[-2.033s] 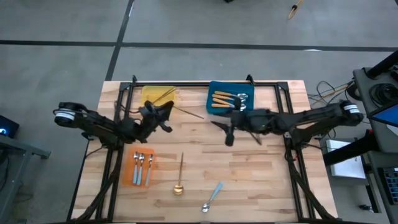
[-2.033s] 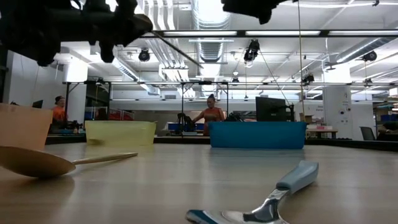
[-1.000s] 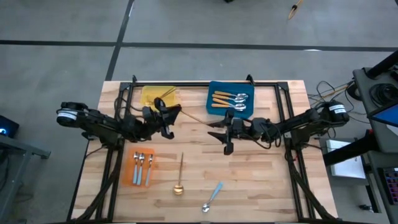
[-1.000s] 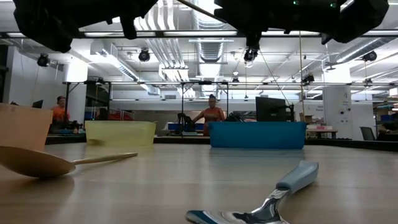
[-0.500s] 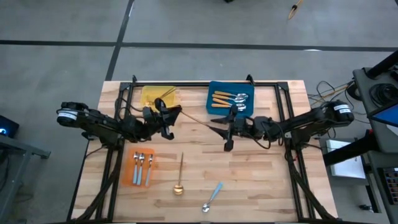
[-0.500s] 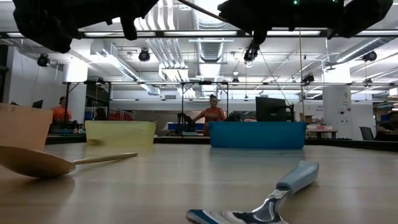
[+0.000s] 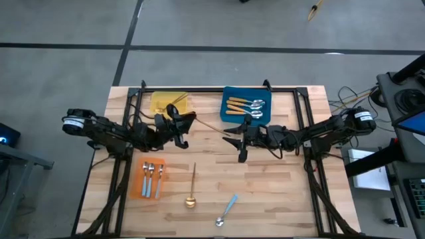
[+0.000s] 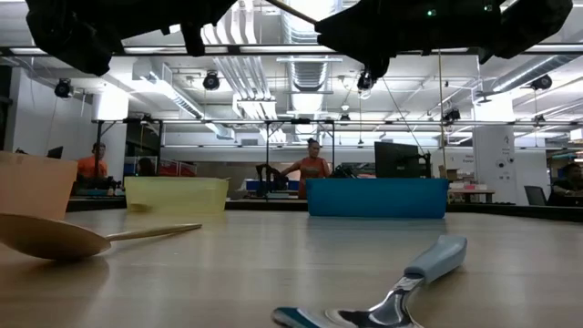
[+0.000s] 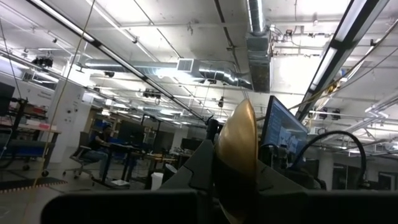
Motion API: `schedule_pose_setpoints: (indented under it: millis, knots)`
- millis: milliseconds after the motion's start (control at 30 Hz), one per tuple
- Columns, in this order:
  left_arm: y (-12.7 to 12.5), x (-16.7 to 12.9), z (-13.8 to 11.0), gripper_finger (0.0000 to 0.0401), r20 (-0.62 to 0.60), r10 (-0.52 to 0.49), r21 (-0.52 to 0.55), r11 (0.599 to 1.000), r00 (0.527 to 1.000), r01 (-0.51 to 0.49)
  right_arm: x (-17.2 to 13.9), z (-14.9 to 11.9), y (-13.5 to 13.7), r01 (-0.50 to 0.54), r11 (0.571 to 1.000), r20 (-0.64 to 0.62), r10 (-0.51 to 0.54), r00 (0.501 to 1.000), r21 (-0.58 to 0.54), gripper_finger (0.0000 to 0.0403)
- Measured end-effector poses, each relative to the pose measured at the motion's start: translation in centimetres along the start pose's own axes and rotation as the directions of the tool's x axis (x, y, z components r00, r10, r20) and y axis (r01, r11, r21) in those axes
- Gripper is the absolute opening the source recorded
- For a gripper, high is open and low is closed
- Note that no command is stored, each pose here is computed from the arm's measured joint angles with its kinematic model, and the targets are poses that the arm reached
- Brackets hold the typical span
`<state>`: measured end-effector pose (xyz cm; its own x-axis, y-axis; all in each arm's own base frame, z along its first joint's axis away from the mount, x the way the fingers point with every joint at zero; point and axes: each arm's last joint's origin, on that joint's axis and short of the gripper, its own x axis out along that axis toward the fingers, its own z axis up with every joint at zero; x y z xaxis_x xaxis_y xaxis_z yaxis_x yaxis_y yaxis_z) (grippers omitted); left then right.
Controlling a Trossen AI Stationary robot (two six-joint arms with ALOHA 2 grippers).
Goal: Sort silverware by color (type)
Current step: Put the gold spoon into the yellow bin
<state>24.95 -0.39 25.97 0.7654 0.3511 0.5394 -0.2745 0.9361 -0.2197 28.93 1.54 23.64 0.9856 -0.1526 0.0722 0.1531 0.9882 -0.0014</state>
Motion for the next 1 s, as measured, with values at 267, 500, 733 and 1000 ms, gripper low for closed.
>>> schedule_pose_setpoints:
  millis: [267, 500, 733, 1000]
  knots:
    - [-0.03, 0.08, -0.11, 0.0011, -0.003, 0.000, 0.001, 1.000, 1.000, 0.000, -0.02, 0.29, -0.04, 0.002, 1.000, 0.022, -0.002, 1.000, -0.014, 0.0132]
    - [-0.11, 0.25, 0.02, 0.0011, 0.004, 0.000, -0.002, 1.000, 1.000, 0.000, -0.03, 0.29, -0.03, 0.001, 1.000, 0.021, -0.001, 1.000, -0.013, 0.0124]
    - [-0.11, 0.25, 0.01, 0.0011, 0.003, 0.000, -0.002, 1.000, 1.000, 0.000, -0.02, 0.27, -0.03, 0.001, 1.000, 0.020, -0.001, 1.000, -0.014, 0.0068]
    - [-0.10, 0.25, -0.08, 0.0011, -0.005, 0.000, 0.004, 1.000, 1.000, 0.000, -0.01, -0.01, -0.03, 0.000, 1.000, -0.010, 0.000, 1.000, -0.021, 0.0013]
